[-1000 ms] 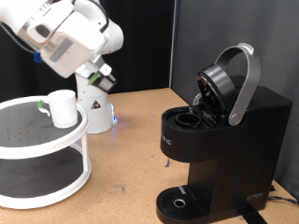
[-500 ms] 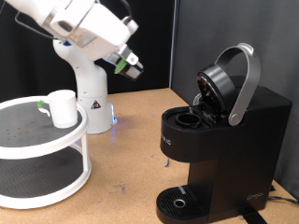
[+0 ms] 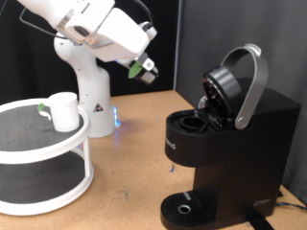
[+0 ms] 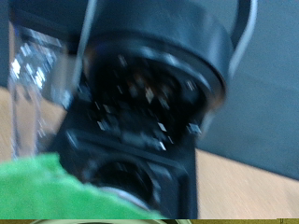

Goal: Make a cup of coffee with the keurig machine

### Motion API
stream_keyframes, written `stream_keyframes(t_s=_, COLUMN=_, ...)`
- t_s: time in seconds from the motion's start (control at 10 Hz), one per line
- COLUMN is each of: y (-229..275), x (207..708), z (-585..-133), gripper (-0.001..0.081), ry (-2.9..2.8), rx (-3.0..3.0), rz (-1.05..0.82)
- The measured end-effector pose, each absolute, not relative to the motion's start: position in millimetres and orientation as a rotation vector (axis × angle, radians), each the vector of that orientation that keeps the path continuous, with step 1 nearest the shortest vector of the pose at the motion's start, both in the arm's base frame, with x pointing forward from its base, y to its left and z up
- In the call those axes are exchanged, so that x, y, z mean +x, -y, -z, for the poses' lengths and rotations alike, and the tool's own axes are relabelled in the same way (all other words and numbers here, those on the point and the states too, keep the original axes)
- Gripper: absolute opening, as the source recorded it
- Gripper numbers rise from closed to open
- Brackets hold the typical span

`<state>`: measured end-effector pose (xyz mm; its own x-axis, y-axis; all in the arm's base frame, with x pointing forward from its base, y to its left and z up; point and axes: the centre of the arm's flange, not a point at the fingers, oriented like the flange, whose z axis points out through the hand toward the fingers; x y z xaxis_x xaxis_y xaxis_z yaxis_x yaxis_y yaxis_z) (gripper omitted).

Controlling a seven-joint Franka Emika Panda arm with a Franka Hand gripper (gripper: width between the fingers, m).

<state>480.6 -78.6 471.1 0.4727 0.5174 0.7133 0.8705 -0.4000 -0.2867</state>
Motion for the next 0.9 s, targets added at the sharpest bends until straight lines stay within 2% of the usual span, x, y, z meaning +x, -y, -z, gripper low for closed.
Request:
stream_keyframes(t_s=0.5, y=50.4, x=496.0, z=-487.7, gripper=0.0491, ry=1.081, rx=-2.102, rz=0.663)
stream_keyframes(t_s=0.9, y=37.4, x=503.9, z=-486.4, gripper=0.0491, ry=1.081, rx=-2.096, rz=0.528)
